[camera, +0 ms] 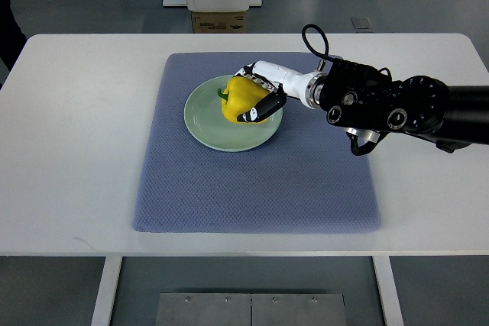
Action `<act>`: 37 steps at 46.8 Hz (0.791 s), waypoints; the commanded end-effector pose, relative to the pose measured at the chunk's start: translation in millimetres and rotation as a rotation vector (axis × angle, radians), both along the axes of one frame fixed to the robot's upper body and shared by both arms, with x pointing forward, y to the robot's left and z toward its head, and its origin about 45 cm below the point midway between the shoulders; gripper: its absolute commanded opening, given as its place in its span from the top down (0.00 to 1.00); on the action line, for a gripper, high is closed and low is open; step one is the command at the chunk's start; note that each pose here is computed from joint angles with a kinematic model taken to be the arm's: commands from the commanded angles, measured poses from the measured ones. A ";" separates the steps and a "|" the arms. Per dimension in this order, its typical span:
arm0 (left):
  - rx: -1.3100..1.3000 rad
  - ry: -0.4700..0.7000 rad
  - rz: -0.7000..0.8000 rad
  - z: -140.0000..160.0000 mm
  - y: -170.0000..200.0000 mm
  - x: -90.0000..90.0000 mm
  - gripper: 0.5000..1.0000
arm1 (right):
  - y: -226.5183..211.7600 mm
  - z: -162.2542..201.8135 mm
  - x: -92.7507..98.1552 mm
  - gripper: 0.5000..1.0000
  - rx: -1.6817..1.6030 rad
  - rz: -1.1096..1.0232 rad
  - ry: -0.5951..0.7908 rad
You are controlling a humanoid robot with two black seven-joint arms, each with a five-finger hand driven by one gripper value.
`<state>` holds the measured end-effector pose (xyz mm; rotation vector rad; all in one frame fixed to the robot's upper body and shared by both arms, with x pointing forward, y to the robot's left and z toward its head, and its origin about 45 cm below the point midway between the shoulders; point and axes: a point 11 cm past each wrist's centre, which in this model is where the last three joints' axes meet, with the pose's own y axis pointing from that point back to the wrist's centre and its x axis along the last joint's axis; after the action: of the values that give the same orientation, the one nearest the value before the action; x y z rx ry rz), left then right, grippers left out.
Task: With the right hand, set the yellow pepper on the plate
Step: 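Carry the grasped pepper with the right hand onto the green plate, then open the right hand fingers to release the pepper on the plate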
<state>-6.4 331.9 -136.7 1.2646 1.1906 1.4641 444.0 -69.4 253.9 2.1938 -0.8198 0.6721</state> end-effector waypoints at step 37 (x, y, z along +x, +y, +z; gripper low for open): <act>0.000 0.000 0.000 0.0 0.0 0.1 0.00 | 27.5 -13.1 -11.0 0.00 0.070 0.004 0.040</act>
<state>-6.3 331.9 -136.7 1.2644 1.1905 1.4641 432.1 -42.0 238.8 2.2641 -0.8269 0.6028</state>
